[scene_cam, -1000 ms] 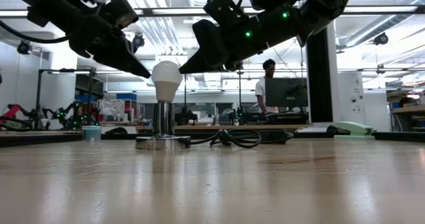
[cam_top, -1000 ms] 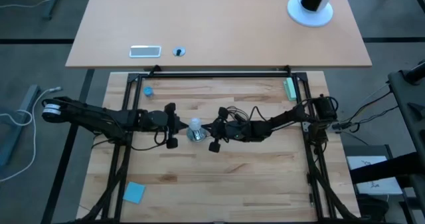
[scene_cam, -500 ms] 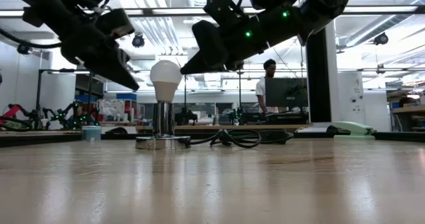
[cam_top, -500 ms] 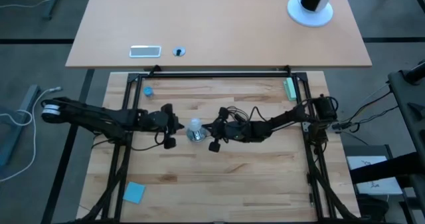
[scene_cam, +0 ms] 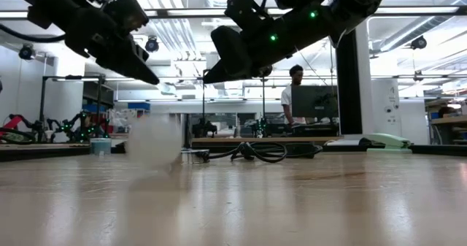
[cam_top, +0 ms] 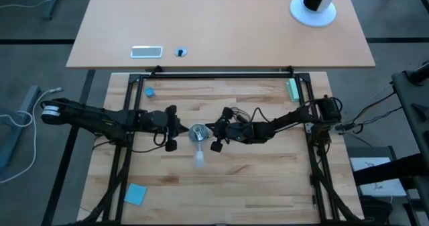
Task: Screw lightbulb
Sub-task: Insert the lightbulb into the lamp
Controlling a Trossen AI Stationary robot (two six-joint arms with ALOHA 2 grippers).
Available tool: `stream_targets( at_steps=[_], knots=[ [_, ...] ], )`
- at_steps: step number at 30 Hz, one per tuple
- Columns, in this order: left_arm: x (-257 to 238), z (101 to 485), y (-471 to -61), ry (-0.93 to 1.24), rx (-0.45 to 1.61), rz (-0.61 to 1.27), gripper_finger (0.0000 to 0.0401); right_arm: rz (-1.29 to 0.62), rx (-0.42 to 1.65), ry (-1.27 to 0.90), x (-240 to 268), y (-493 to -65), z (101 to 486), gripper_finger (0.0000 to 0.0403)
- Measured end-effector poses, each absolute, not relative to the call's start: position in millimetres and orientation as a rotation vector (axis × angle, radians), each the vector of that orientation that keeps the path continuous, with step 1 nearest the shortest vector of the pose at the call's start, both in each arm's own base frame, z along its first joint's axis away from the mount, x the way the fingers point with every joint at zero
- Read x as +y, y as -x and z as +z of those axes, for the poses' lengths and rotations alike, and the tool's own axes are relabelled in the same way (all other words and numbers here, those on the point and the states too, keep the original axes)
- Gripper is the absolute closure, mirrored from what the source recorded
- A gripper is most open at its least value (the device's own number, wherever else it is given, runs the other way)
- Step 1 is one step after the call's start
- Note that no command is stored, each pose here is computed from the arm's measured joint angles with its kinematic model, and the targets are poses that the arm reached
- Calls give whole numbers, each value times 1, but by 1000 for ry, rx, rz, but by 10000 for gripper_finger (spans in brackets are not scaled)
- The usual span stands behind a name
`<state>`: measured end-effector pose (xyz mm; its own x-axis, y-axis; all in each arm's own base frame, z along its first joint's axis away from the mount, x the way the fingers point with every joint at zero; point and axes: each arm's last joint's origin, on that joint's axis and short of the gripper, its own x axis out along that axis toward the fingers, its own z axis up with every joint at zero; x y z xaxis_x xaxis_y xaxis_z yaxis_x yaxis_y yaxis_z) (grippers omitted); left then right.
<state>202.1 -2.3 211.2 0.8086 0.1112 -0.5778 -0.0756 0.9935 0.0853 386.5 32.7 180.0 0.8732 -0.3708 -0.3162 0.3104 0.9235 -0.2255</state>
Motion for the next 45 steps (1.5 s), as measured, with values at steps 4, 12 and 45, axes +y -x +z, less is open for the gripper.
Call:
stream_targets(
  at_steps=[4, 12, 45],
  knots=[
    [-2, 210, -202, -60, 631, 100, 401, -356, 393, 173, 33, -385, 177, 403],
    [-2, 211, -201, -60, 631, 102, 401, 122, 563, 80, 54, -378, 161, 403],
    [-116, 125, -234, 330, 897, -306, 401, 551, 568, 537, 102, -416, 142, 190]
  ],
)
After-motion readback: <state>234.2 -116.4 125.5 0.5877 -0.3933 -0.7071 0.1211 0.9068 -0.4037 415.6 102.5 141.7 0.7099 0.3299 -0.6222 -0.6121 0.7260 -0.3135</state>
